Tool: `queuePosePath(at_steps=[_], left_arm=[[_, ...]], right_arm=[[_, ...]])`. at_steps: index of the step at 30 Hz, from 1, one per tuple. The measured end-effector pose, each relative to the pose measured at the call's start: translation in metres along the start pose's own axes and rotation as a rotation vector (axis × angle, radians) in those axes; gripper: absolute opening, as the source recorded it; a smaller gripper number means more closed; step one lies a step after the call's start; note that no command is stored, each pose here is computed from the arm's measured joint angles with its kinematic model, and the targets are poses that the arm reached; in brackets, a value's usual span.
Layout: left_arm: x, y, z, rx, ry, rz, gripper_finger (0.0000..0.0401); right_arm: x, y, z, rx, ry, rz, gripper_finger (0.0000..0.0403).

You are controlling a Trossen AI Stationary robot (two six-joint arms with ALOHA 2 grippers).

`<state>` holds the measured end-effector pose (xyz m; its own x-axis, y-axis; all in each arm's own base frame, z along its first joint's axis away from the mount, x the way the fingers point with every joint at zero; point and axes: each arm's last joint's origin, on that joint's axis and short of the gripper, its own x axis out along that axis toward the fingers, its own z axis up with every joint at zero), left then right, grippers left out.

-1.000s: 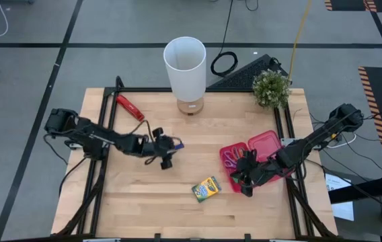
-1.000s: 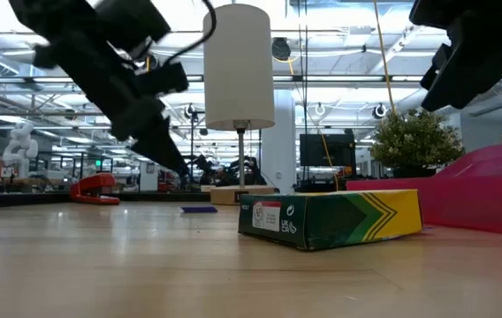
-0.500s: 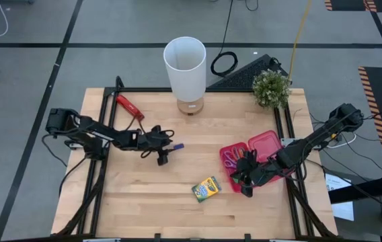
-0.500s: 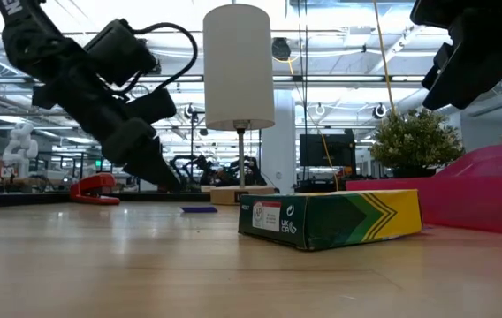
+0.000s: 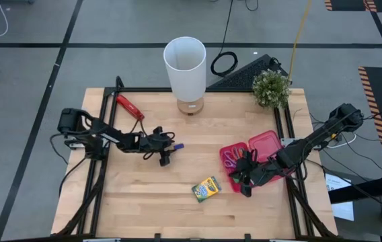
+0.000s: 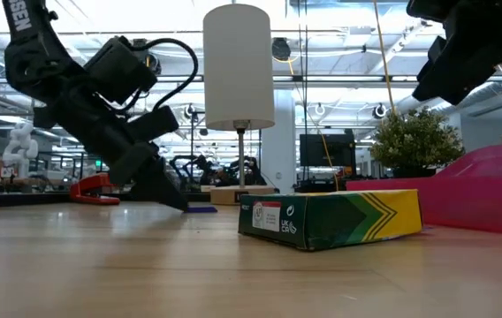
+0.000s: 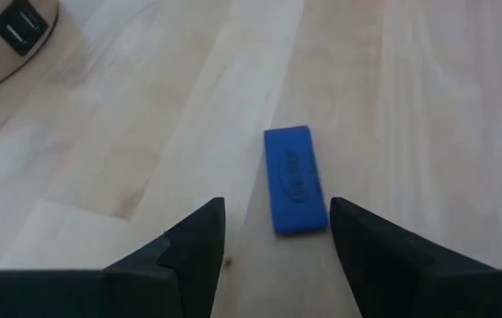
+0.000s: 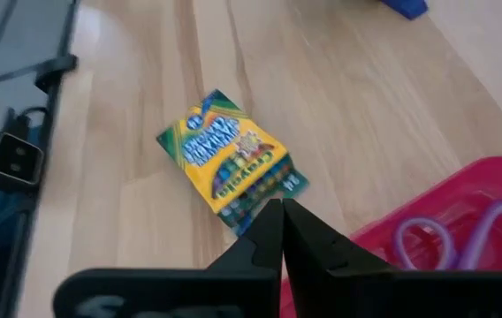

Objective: Pack school essentials
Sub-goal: Put the blue eraser into the pink supply box

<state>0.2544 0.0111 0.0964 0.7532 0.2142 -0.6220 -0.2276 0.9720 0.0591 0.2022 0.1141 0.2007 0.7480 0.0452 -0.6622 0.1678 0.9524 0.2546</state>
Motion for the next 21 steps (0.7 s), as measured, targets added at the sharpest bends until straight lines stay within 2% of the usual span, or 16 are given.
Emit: queuePosePath(at_steps=[10, 21], left_arm=[[0.011, -0.001, -0.006, -0.005, -0.015, 0.004, 0.0204], [0.013, -0.002, -0.009, -0.009, 0.000, -0.039, 0.0108]], right_arm=[[-0.001, 0.003, -0.001, -0.012, -0.005, 0.015, 0.0002], [-0.001, 0.003, 0.000, 0.000, -0.011, 0.019, 0.0002]])
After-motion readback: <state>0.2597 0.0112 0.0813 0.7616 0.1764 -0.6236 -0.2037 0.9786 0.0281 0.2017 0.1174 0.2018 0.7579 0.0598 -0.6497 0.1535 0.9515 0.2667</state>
